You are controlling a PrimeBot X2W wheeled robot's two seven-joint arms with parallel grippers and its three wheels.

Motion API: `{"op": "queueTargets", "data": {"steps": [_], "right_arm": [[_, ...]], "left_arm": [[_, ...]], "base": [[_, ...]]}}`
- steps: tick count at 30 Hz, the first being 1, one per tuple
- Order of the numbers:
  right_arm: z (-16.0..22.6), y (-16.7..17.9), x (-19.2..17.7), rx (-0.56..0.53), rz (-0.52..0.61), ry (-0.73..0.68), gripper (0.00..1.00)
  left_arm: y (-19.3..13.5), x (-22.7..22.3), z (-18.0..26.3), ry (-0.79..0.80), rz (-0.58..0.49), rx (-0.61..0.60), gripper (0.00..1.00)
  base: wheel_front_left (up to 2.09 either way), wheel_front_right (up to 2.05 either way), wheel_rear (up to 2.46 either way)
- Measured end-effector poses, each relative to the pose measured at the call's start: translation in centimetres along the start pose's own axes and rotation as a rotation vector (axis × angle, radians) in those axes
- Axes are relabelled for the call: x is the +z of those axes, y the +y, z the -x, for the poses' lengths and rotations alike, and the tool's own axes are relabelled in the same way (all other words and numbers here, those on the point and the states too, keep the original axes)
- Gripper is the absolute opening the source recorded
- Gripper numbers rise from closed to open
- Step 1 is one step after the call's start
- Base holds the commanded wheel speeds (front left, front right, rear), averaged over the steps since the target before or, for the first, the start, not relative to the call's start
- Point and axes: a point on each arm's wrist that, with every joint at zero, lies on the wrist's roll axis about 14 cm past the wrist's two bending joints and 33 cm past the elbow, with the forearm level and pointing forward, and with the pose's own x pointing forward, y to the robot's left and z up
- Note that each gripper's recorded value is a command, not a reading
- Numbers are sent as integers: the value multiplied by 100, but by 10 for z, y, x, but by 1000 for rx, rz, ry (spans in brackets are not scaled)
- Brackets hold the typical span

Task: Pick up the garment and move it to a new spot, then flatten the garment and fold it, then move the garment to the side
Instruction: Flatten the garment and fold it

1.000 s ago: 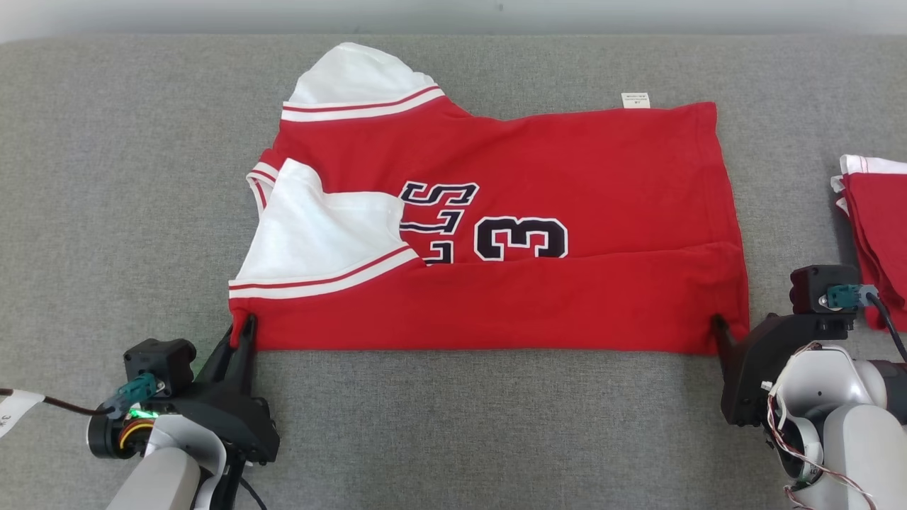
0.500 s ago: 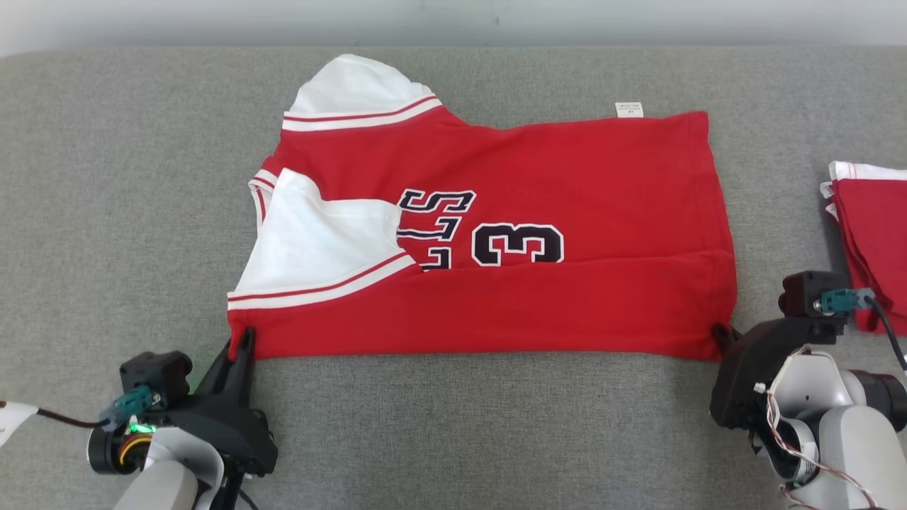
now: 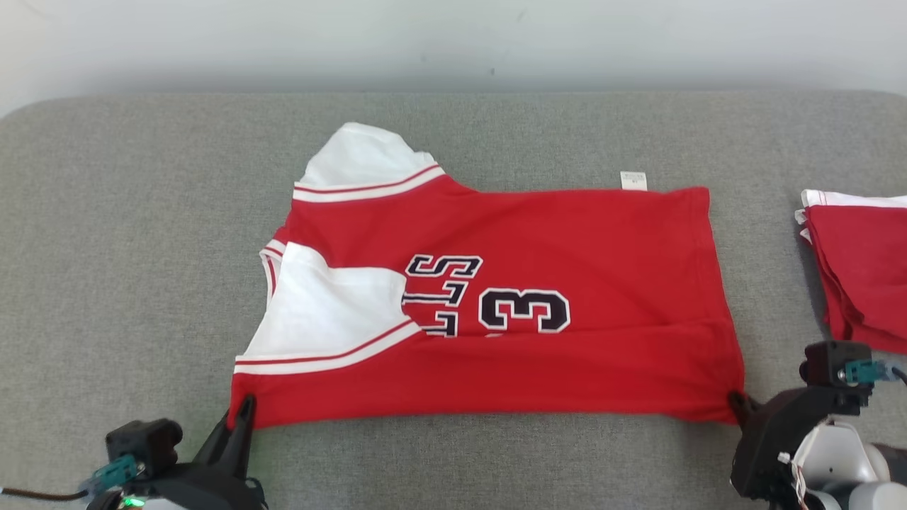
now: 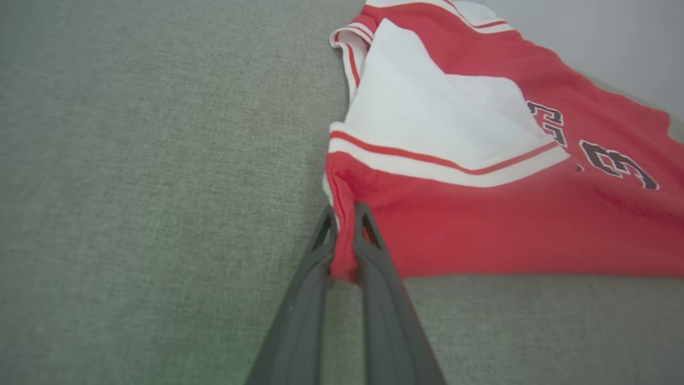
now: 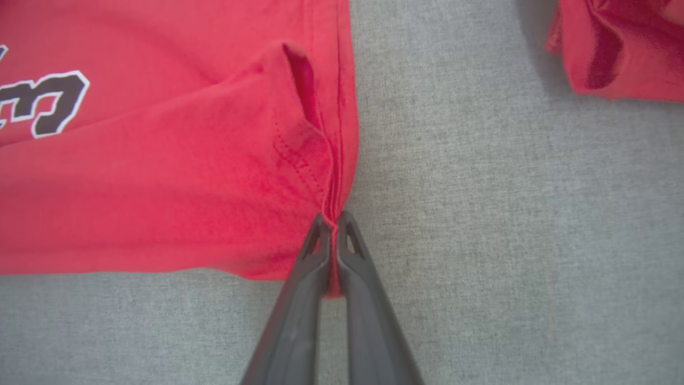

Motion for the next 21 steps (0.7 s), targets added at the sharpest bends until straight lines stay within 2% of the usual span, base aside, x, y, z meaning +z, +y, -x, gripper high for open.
{"op": "queueTargets", "data": {"steps": [8, 20, 21], "right_arm": [[18, -2, -26, 10, -18, 63, 0], [33, -6, -59, 11, -42, 147, 0], [33, -5, -62, 13, -41, 158, 0]], "left_arm": [[-8, -13, 31, 76, -4, -1, 0], [-1, -38, 62, 155, 25, 57, 0], [-1, -39, 62, 152, 25, 58, 9]], "base": [[0, 0, 0], [0, 0, 0], [0, 0, 0]]}}
